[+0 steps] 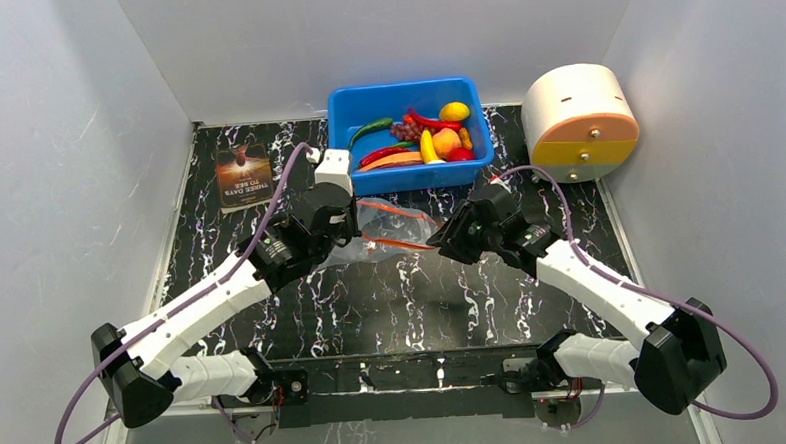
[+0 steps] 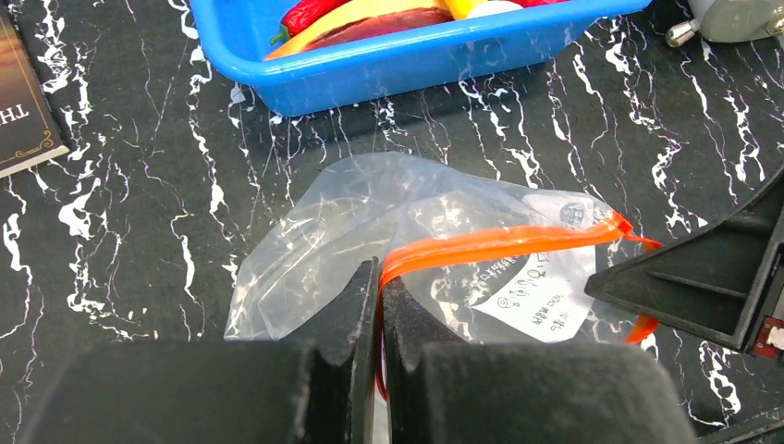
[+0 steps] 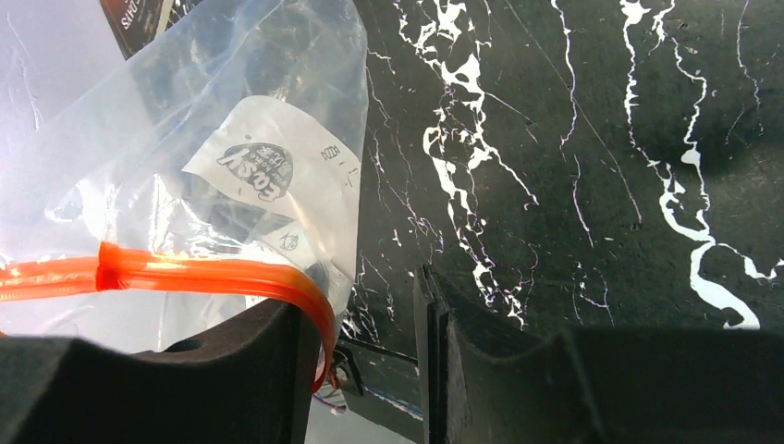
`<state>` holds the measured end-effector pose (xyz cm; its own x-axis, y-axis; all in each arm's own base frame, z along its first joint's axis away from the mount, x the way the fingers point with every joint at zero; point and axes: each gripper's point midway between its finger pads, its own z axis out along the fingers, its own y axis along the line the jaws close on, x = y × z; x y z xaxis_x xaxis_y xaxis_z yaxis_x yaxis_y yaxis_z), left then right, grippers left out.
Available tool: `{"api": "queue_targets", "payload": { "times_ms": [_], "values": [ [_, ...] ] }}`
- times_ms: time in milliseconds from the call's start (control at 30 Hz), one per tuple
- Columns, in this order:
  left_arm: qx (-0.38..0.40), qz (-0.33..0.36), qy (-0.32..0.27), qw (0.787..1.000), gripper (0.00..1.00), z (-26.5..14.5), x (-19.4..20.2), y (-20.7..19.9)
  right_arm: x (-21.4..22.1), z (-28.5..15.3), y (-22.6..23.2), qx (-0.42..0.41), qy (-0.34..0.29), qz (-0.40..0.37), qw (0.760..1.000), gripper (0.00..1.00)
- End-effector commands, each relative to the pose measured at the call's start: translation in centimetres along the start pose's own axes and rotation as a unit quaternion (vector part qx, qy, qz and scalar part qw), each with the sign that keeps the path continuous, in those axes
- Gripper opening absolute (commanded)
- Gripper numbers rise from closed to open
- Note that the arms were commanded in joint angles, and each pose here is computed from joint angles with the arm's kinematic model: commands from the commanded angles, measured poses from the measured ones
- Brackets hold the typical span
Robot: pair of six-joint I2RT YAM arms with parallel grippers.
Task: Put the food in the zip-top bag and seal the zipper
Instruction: Open the zipper of the food storage bag.
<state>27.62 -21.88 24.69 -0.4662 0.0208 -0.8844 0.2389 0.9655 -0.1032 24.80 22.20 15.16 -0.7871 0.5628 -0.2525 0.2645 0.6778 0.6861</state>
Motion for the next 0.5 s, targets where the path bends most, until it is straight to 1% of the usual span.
{"api": "queue_targets", "payload": {
  "times_ms": [0,67,167,267,400,467],
  "values": [
    [-0.037,-0.002,-0.038,0.999,0.00,-1.0,-1.9,1.9,-1.2,-1.1,1.4,-0.035,-0.036,-0.026,0.998,0.37],
    [-0.036,0.004,-0.033,0.999,0.00,-0.8,-1.4,2.0,-1.6,-1.9,3.1,-0.073,-0.044,-0.057,0.995,0.39],
    [-0.042,0.014,-0.021,0.999,0.00,-0.8,-0.4,2.4,-2.7,-3.9,6.3,-0.133,-0.072,-0.131,0.980,0.43],
    [-0.050,0.027,-0.013,0.998,0.00,-0.9,0.5,3.0,-4.0,-6.0,8.9,-0.179,-0.115,-0.214,0.953,0.45],
    [-0.059,0.040,-0.013,0.997,0.00,-1.4,1.2,4.1,-6.1,-8.3,11.4,-0.200,-0.178,-0.304,0.914,0.52],
    [-0.064,0.044,-0.017,0.997,0.00,-1.8,1.2,4.6,-7.4,-9.0,12.5,-0.194,-0.202,-0.318,0.906,0.54]
  ]
}}
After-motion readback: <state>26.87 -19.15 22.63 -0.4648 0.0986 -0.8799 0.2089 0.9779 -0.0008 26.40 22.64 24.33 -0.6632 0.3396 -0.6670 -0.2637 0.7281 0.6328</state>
